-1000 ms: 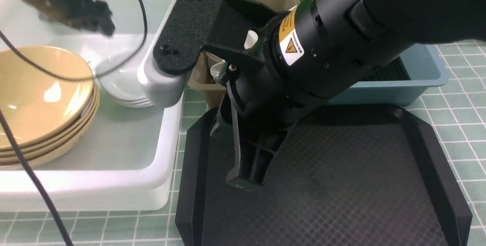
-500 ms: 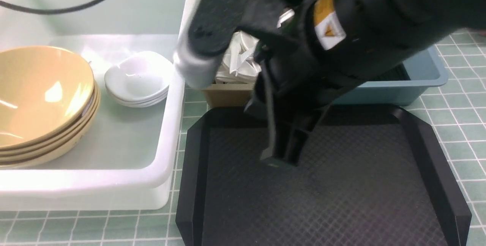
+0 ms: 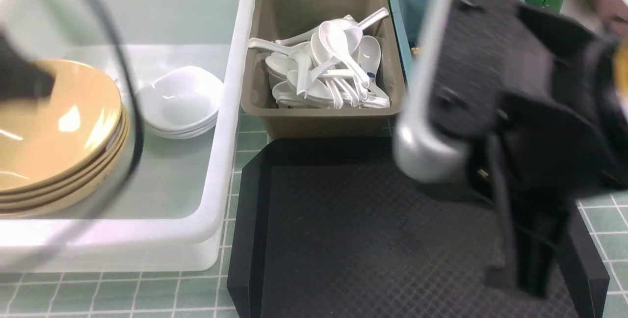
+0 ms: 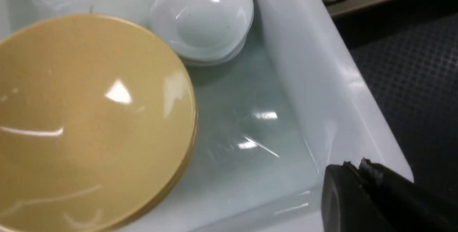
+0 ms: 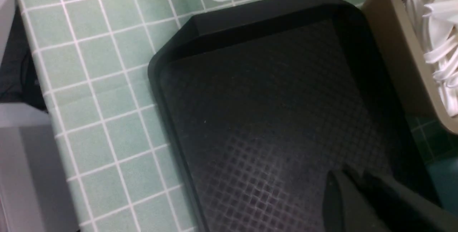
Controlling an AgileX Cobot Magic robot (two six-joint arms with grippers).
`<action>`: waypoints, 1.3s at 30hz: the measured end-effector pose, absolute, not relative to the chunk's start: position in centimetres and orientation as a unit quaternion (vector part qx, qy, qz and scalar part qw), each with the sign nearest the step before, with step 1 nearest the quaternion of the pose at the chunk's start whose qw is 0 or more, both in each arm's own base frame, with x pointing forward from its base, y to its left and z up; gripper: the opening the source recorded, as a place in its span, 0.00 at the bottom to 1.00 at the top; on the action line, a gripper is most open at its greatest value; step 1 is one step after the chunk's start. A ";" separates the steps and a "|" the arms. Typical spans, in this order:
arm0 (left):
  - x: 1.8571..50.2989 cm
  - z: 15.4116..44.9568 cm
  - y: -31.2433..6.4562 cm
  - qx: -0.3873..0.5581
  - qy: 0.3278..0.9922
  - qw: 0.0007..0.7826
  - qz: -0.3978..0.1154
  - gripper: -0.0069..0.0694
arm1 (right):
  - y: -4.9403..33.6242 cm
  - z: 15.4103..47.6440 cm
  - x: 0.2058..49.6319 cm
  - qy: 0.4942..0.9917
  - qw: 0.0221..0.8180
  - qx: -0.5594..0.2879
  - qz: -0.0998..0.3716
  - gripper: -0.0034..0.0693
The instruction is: On blue table put chopsticks spoon bowls plates into blue grey white boxes.
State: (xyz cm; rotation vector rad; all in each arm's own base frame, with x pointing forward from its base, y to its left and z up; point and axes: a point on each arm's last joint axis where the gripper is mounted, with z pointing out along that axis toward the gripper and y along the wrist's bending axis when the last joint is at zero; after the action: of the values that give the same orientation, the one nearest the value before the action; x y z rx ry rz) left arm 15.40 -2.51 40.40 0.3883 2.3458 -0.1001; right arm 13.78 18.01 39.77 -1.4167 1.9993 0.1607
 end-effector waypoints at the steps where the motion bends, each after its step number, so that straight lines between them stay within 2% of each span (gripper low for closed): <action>1: 14.3 39.2 -2.4 0.147 0.910 0.386 -0.038 0.09 | 17.5 39.3 13.4 0.763 0.347 -0.542 0.066 0.18; 10: 7.6 30.5 -1.6 0.127 0.872 0.472 -0.032 0.09 | 13.3 38.3 10.2 0.704 0.479 -0.510 0.118 0.18; 11: 7.4 30.1 -1.6 0.126 0.870 0.475 -0.032 0.09 | 13.2 38.3 10.1 0.704 0.480 -0.510 0.118 0.18; 15: 5.7 28.1 -1.3 0.115 0.825 0.553 -0.025 0.09 | 11.1 38.0 8.4 0.655 0.564 -0.480 0.152 0.19; 23: 4.3 26.9 -1.1 0.109 0.795 0.596 -0.022 0.09 | 9.3 38.5 7.1 0.614 0.622 -0.453 0.175 0.19; 39: 4.4 25.9 -1.1 0.110 0.804 0.584 -0.023 0.09 | 9.3 38.6 7.1 0.613 0.624 -0.451 0.177 0.22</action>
State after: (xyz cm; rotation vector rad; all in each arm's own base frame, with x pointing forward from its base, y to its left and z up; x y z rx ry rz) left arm 4.38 -1.14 25.95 0.2575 1.8770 -0.0539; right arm 7.06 9.31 38.57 -1.0360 1.4069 0.4058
